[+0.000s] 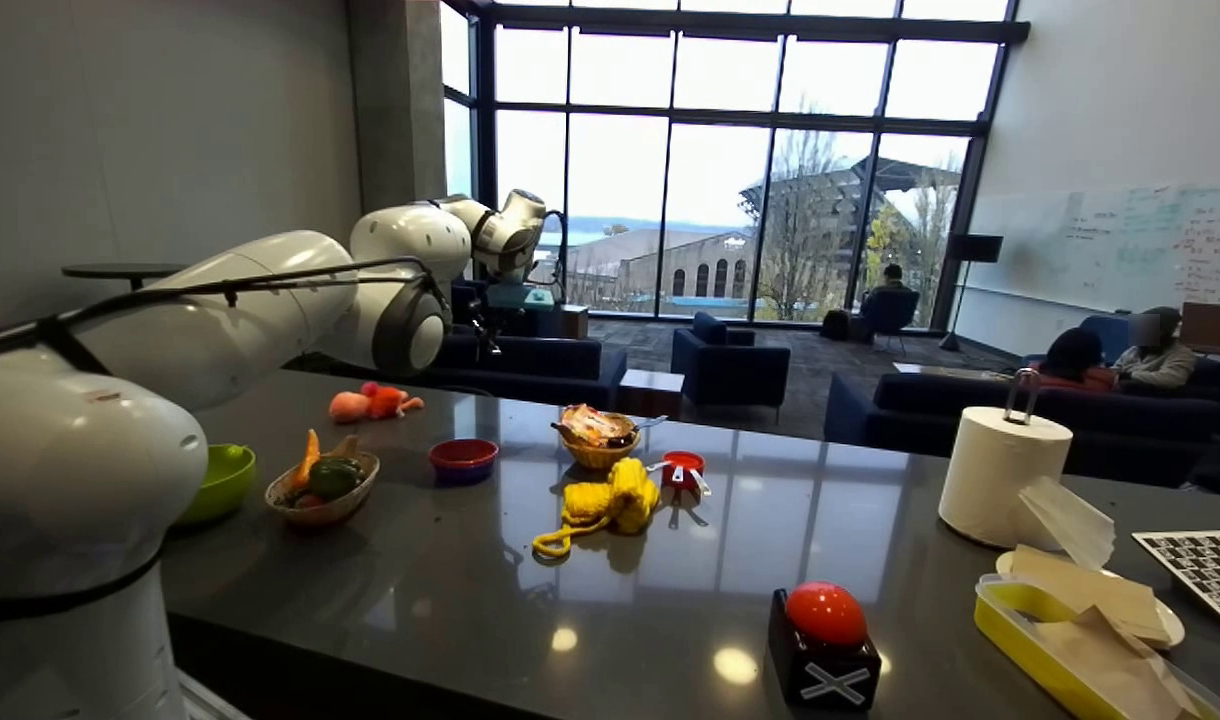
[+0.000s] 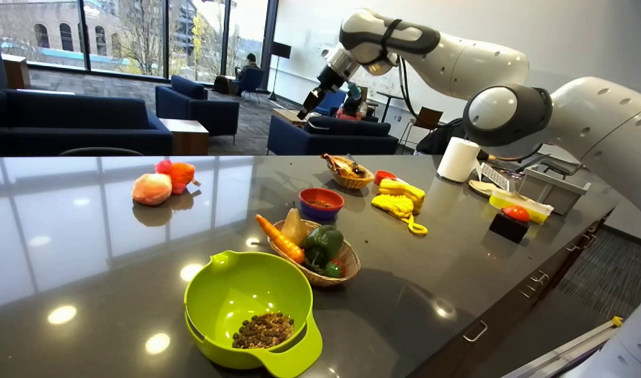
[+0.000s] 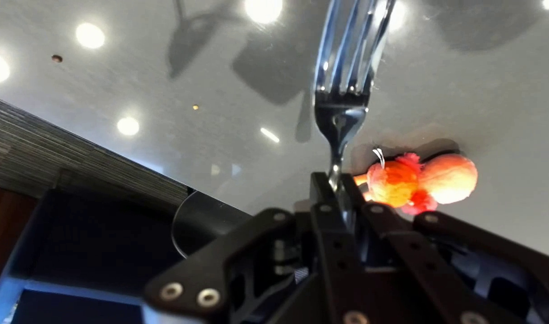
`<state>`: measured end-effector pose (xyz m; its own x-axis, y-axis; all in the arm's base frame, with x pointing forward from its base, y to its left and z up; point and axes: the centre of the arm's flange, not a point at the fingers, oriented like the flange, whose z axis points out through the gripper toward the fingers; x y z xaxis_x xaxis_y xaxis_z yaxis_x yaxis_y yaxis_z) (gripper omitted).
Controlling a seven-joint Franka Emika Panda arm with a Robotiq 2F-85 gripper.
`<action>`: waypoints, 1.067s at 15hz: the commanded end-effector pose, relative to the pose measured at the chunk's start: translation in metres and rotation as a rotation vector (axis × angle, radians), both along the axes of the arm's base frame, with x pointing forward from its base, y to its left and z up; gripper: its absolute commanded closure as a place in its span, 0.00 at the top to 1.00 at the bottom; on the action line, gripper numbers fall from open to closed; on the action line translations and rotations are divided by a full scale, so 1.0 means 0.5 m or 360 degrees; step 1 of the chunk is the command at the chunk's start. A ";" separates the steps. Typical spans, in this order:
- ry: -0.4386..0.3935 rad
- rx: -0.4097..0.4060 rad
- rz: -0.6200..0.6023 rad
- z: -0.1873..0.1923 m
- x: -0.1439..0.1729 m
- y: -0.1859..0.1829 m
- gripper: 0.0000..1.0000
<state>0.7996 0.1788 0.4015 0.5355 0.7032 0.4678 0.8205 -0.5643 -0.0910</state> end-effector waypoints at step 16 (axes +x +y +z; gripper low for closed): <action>0.0611 -0.0316 -0.0635 0.086 -0.225 -0.044 0.02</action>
<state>0.7602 0.1735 0.4490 0.8383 0.5256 0.1450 0.5452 -0.8095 -0.2177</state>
